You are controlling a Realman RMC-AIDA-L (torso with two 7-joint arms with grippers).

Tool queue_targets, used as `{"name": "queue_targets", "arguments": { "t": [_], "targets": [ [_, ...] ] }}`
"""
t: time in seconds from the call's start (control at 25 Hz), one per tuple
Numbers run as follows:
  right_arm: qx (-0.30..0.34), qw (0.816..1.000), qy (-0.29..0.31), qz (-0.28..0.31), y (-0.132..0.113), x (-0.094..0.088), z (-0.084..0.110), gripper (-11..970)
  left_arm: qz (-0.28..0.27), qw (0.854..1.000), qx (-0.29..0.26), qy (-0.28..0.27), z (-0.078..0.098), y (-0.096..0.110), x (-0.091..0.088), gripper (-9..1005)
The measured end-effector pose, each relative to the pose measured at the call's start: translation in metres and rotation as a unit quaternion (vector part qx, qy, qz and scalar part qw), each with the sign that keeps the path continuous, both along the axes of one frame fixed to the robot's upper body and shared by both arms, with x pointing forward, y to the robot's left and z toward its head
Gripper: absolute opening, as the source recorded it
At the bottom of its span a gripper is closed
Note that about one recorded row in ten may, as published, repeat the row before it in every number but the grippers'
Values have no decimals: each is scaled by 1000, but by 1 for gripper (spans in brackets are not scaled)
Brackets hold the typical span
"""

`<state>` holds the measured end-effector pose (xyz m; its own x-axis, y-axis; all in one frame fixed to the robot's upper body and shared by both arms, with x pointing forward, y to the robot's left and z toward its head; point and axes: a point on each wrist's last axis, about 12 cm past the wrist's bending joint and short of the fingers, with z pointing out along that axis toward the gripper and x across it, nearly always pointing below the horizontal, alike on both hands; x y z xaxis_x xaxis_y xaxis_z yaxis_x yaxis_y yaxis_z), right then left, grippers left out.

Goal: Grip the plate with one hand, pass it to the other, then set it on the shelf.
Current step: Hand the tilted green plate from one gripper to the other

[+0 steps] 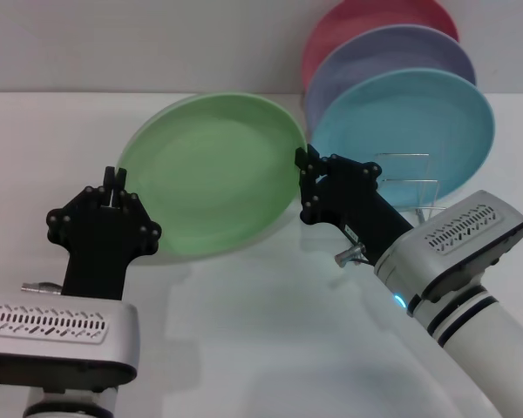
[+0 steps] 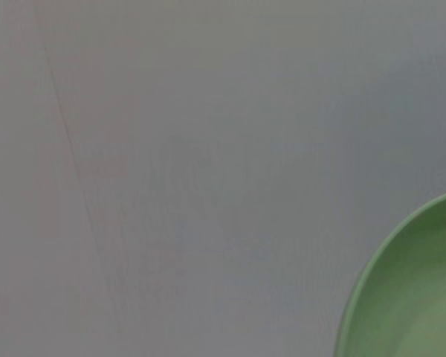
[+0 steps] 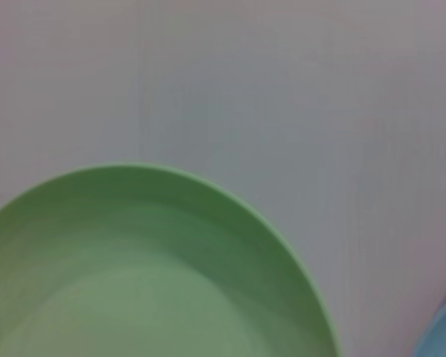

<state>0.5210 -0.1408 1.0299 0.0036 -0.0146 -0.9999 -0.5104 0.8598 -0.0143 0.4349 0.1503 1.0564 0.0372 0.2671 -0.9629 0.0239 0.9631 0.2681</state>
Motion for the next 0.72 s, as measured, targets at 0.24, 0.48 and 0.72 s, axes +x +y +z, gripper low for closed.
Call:
{"name": "queue_targets", "arguments": {
  "t": [0.24,0.48,0.72],
  "targets": [
    [3,1000,0,-5,-1,1,0,15,-9,1000,2,4,-1,-2,2,136],
    [3,1000,-1,-5,-1,1,1,14,-10,1000,3,6,-2,-1,3,246],
    [6,1000,-7,-10,-2,4,3,14,4,997,-66,-41,9,7,-2,527]
  ]
}}
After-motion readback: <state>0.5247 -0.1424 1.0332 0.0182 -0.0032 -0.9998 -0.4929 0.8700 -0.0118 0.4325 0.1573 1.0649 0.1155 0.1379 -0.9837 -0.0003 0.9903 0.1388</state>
